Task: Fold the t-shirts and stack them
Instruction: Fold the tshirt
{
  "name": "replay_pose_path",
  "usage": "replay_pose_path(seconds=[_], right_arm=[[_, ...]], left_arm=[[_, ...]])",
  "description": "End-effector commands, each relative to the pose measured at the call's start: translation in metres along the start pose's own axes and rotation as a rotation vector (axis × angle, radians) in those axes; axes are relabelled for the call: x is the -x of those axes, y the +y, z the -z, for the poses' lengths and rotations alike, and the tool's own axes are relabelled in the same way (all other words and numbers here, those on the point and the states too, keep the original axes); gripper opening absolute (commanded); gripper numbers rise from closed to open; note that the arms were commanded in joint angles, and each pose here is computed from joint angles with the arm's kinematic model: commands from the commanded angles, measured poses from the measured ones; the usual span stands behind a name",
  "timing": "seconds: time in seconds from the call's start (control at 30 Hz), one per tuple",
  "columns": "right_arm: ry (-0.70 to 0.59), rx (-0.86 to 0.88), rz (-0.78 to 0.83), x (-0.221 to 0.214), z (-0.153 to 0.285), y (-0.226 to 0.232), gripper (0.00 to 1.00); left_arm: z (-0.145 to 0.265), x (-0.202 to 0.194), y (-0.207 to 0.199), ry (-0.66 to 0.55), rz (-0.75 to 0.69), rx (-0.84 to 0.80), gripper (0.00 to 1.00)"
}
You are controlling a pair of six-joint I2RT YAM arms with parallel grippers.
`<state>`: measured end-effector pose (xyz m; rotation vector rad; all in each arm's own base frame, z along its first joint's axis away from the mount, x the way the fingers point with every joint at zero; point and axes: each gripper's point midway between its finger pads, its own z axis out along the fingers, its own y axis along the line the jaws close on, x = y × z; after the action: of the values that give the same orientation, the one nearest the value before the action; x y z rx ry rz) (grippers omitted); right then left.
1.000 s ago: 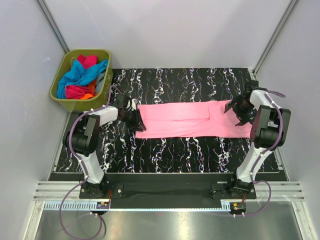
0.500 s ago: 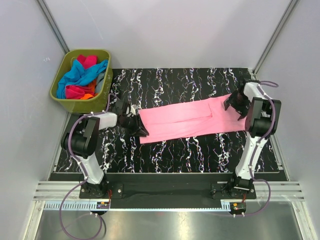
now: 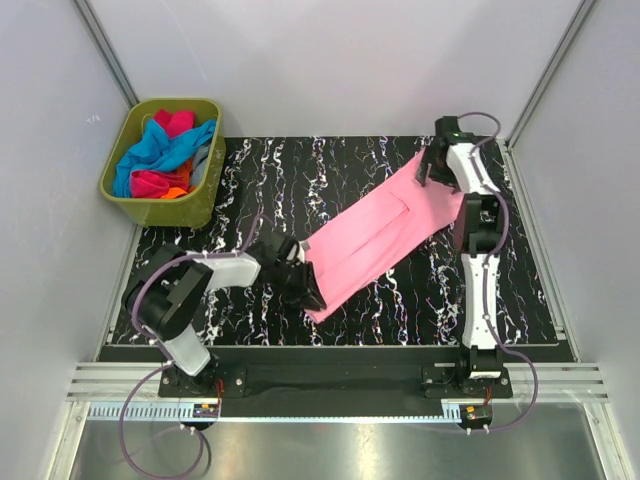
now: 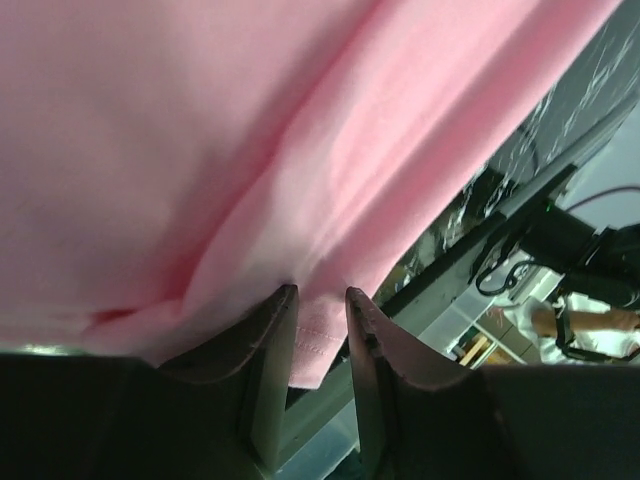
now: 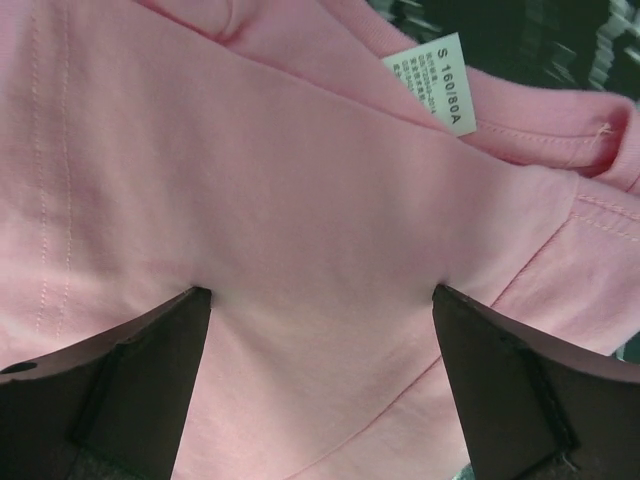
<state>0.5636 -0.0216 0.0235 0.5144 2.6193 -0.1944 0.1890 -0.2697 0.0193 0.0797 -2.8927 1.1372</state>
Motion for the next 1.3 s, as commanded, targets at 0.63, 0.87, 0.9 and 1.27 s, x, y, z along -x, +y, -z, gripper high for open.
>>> replay_pose_path(seconds=[0.63, 0.87, 0.9, 1.27], right_arm=[[-0.317, 0.437, 0.542, -0.011, 0.043, 0.239, 1.0], [-0.402, 0.428, 0.473, 0.025, 0.127, 0.22, 1.0], [-0.401, 0.431, 0.445, 0.027, 0.14, 0.216, 1.0], [-0.034, 0.371, 0.326, -0.078, 0.204, 0.159, 1.0]], left_arm=[[-0.121, -0.095, -0.087, 0.025, -0.021, -0.084, 0.36], [-0.051, -0.084, -0.145, -0.107, -0.191, -0.163, 0.38], [-0.039, -0.082, -0.148, -0.135, -0.23, -0.153, 0.39], [0.095, -0.041, -0.101, -0.442, -0.205, -0.034, 0.46]])
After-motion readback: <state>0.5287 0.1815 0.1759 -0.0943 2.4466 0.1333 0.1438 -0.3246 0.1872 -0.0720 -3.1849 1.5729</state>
